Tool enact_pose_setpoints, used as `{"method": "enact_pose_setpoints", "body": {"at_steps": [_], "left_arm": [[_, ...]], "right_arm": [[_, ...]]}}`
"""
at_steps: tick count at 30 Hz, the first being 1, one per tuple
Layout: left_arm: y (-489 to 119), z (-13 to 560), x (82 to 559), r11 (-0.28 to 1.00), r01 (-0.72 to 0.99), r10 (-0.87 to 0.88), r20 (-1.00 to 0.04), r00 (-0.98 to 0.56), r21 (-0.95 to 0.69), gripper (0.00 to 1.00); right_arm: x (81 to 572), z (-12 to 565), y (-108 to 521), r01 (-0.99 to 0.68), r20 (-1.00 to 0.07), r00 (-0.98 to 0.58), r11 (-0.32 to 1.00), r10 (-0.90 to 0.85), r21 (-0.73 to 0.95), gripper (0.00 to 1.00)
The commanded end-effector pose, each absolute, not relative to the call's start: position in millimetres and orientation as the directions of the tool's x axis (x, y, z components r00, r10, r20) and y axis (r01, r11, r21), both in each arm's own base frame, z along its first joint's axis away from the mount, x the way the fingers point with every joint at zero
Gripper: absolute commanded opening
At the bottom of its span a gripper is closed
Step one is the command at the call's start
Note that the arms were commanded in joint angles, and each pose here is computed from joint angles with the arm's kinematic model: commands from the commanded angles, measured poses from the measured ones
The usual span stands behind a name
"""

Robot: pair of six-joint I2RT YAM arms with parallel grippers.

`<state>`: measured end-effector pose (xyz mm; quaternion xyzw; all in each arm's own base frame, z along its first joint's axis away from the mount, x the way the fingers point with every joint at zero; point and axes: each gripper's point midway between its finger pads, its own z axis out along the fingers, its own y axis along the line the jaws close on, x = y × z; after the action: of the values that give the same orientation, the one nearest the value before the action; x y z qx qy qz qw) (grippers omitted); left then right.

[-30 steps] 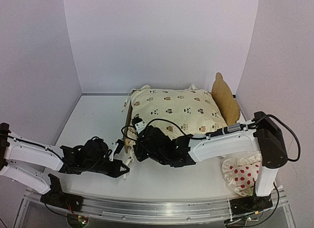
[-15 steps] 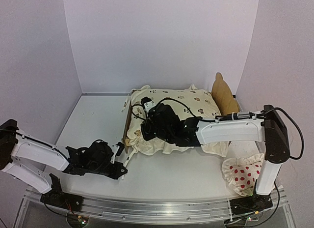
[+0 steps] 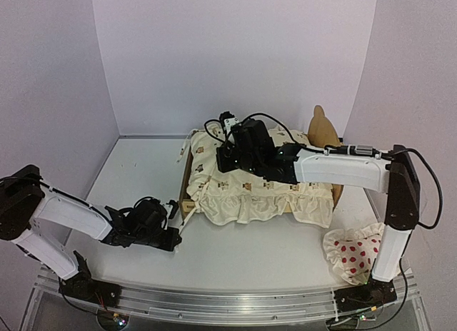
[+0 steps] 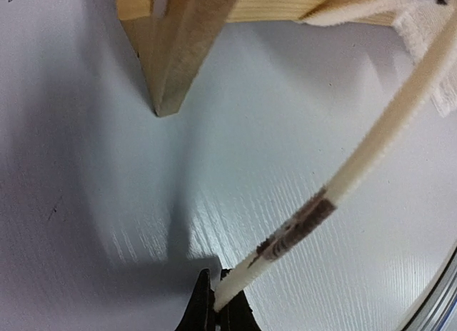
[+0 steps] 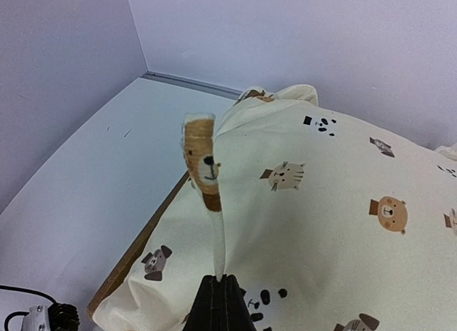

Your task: Set up the pet bed

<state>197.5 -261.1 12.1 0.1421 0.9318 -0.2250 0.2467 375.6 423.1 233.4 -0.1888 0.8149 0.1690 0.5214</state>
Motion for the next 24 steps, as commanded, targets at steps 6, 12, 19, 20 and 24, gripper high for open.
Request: {"method": "enact_pose_setpoints", "body": {"at_steps": [6, 12, 19, 20, 24], "left_arm": [[-231, -18, 221, 0.923, 0.205, 0.052, -0.421, -0.905, -0.326, 0.0], [-219, -22, 233, 0.923, 0.129, -0.021, -0.384, -0.923, -0.362, 0.0], [-192, -30, 247, 0.892, 0.004, -0.162, -0.327, -0.931, -0.452, 0.0], [-190, -30, 249, 0.885, -0.005, -0.175, -0.323, -0.93, -0.465, 0.0], [-185, -26, 257, 0.879, -0.033, -0.214, -0.33, -0.919, -0.476, 0.0]], "right_arm": [[397, 293, 399, -0.453, -0.948, -0.317, 0.883, -0.031, 0.123, 0.0], [395, 283, 361, -0.392, -0.938, -0.346, 0.909, -0.002, 0.143, 0.0], [379, 264, 329, -0.353, -0.927, -0.374, 0.92, 0.028, 0.17, 0.0], [376, 261, 326, -0.35, -0.925, -0.378, 0.92, 0.03, 0.173, 0.0], [365, 250, 313, -0.34, -0.917, -0.398, 0.923, 0.033, 0.181, 0.0]]}}
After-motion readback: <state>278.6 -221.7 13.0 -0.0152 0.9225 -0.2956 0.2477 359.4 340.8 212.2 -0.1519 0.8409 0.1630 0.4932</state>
